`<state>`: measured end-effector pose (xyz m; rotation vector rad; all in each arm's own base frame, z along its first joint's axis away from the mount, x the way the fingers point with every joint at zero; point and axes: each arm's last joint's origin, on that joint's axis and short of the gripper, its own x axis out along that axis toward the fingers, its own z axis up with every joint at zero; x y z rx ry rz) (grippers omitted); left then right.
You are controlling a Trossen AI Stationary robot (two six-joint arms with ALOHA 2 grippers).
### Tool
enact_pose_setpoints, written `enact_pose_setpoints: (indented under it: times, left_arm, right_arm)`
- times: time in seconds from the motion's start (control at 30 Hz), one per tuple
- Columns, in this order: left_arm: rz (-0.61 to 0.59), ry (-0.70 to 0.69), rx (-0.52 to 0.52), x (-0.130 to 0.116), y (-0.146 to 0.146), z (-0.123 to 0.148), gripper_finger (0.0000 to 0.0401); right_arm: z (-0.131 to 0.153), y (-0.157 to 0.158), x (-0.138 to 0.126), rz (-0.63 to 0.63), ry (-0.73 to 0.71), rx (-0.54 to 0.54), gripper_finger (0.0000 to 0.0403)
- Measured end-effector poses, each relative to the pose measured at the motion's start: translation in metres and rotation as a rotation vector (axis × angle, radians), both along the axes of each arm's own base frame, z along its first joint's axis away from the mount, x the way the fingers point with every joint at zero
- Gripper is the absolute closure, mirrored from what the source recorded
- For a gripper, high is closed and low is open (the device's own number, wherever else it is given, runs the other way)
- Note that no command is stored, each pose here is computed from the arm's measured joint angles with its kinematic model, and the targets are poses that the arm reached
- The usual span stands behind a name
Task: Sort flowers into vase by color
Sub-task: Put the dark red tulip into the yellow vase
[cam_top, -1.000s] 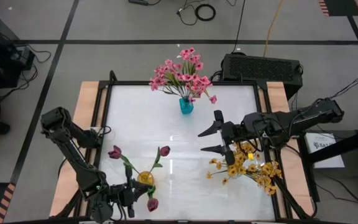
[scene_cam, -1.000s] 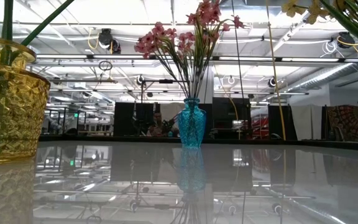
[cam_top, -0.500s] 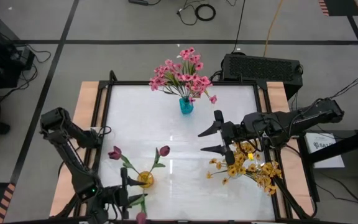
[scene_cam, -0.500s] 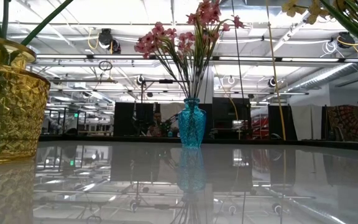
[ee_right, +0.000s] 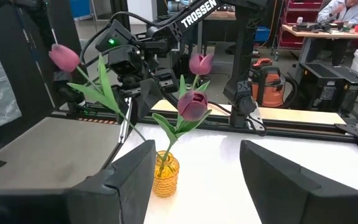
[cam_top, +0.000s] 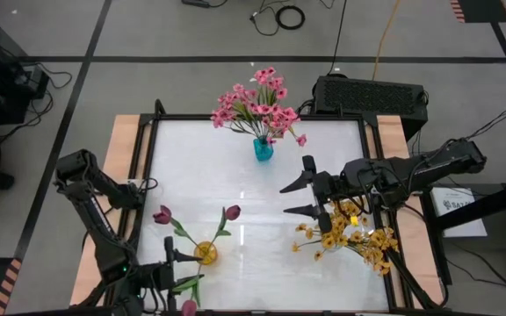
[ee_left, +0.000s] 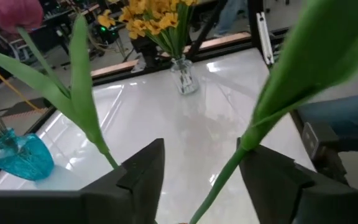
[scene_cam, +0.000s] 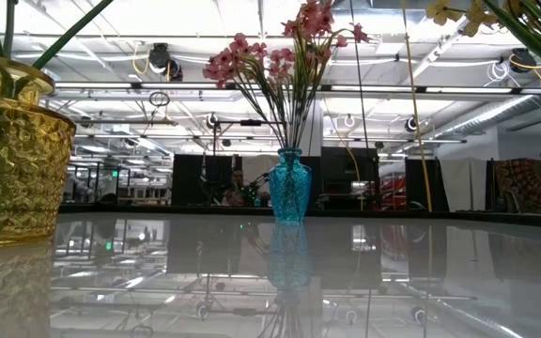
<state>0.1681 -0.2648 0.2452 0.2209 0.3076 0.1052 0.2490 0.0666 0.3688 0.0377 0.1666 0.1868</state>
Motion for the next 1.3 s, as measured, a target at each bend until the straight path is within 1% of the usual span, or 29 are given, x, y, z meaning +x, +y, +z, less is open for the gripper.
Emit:
enact_pose_setpoints:
  times: [0.23, 0.33, 0.4, 0.5, 0.6, 0.77, 0.87, 0.93, 1.0, 1.13, 1.3]
  left_arm:
    - [0.03, 0.002, -0.004, 0.009, 0.006, 0.0, 0.0268]
    - [0.011, 0.034, -0.045, 0.013, 0.007, -0.001, 0.0289]
    - [-0.011, 0.063, -0.075, 0.017, 0.009, -0.002, 0.0295]
    - [-0.038, 0.104, -0.109, 0.02, 0.01, -0.003, 0.0297]
    - [-0.023, 0.103, -0.13, 0.022, 0.012, -0.003, 0.0297]
    - [-0.021, 0.104, -0.125, 0.021, 0.013, -0.003, 0.0297]
    - [-0.024, 0.134, -0.106, 0.019, 0.016, -0.003, 0.0297]
    - [-0.01, 0.16, -0.127, 0.015, 0.021, -0.001, 0.0297]
    - [0.018, 0.175, -0.17, 0.012, 0.026, 0.001, 0.0295]
    - [0.001, 0.212, -0.228, 0.008, 0.029, 0.005, 0.0278]
    - [-0.053, 0.259, -0.235, 0.004, 0.026, 0.004, 0.0246]
  right_arm:
    - [0.0, 0.0, 0.0, 0.0, -0.001, -0.002, 0.0177]
    - [0.0, 0.0, 0.0, 0.0, 0.0, -0.003, 0.0177]
    - [0.0, 0.0, 0.0, 0.001, -0.001, -0.003, 0.0177]
    - [0.0, 0.0, 0.0, 0.0, 0.0, -0.003, 0.0177]
    - [0.0, 0.0, 0.0, 0.0, -0.001, -0.003, 0.0177]
    - [0.0, 0.0, 0.0, 0.0, -0.001, -0.003, 0.0177]
    - [0.0, 0.0, 0.0, 0.0, 0.0, -0.003, 0.0177]
    - [0.0, 0.0, 0.0, 0.001, 0.0, -0.003, 0.0177]
    - [0.0, 0.0, 0.0, 0.001, 0.001, -0.004, 0.0177]
    - [0.0, 0.0, 0.0, 0.001, 0.001, -0.007, 0.0177]
    - [0.0, 0.0, 0.0, 0.002, 0.003, -0.008, 0.0177]
